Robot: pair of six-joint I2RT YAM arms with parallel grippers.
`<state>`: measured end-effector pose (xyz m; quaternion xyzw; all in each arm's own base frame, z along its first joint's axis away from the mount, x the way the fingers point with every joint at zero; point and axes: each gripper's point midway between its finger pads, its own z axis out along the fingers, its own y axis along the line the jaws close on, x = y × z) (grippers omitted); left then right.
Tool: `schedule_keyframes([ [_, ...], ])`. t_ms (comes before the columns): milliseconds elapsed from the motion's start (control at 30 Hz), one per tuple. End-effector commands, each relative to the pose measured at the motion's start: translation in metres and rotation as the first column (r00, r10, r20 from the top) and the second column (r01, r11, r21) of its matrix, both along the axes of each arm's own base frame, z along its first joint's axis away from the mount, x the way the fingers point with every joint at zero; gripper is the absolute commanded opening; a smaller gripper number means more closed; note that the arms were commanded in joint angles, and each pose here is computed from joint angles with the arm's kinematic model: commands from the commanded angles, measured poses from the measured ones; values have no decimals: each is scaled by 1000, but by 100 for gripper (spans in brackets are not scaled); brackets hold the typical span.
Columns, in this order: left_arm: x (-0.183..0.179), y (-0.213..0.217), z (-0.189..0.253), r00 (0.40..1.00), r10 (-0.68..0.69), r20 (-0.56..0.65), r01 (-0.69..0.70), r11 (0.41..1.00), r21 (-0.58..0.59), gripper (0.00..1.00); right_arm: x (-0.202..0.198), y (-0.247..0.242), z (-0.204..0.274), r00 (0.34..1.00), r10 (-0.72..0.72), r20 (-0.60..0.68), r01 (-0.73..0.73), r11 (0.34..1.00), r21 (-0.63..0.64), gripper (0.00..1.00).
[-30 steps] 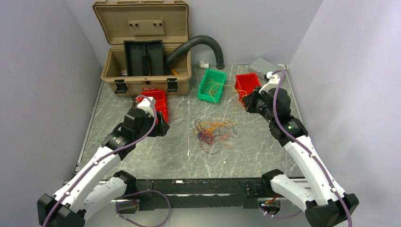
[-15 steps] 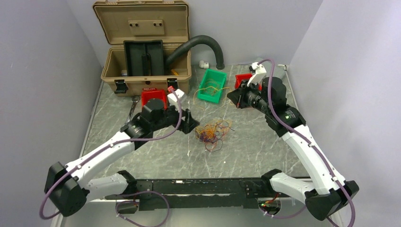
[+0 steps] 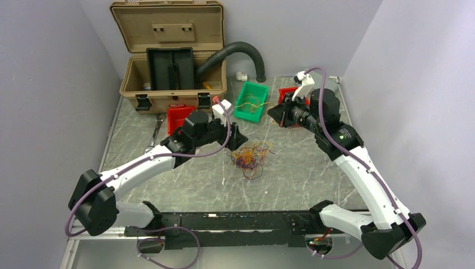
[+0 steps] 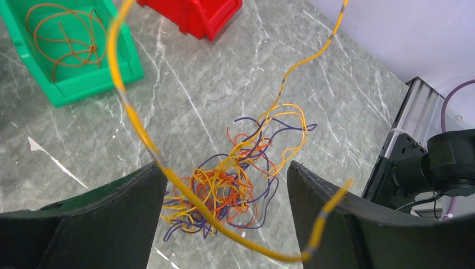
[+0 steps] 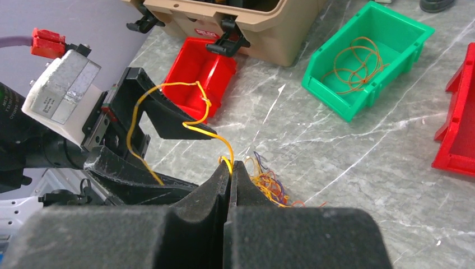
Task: Untangle the cables
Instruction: Untie the cable.
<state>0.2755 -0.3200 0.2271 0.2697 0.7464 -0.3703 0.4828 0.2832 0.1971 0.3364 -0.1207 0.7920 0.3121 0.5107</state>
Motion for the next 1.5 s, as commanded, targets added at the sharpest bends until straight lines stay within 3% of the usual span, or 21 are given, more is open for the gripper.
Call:
schedule_keyframes([
  [0,4,-11,13,998,-35,56,37,999,-37,79,-3,6,20,999,28,44,-30,999,40,0],
  [333,9,-50,-33,988,-145,-57,145,989,0,76,-2,10,32,998,41,57,-45,997,63,0],
  [533,9,-72,-95,951,-170,-259,188,981,47,57,-2,4,39,997,2,71,-7,998,68,0],
  [600,-1,-74,-115,931,-197,-309,220,975,41,42,-1,-2,42,996,-30,82,25,998,63,0],
  [700,-10,-66,-136,916,-186,-356,220,974,58,3,8,-27,49,979,-172,107,170,985,35,0],
  [733,-11,-59,-142,917,-151,-370,196,977,86,0,12,-43,51,959,-257,117,256,966,25,0],
  [800,-8,-39,-155,919,-62,-389,128,981,146,0,17,-77,57,891,-433,139,435,900,15,0],
  [900,-7,-2,-171,902,65,-427,25,979,202,0,13,-136,72,716,-672,187,678,734,43,0],
  [1100,-4,63,-177,848,261,-462,-155,955,254,0,-20,-207,98,424,-877,223,872,463,160,0],
  [1233,-5,118,-184,765,505,-401,-338,844,417,0,-44,-242,105,241,-949,203,931,285,228,0],
  [1333,-6,166,-187,641,690,-336,-501,708,499,0,-70,-271,101,53,-990,131,950,91,299,0],
  [1367,-7,179,-185,605,726,-327,-542,676,499,0,-77,-277,102,17,-993,118,946,54,319,0],
  [1467,-13,201,-177,554,781,-289,-610,617,497,0,-84,-283,105,-14,-992,129,940,31,339,0],
])
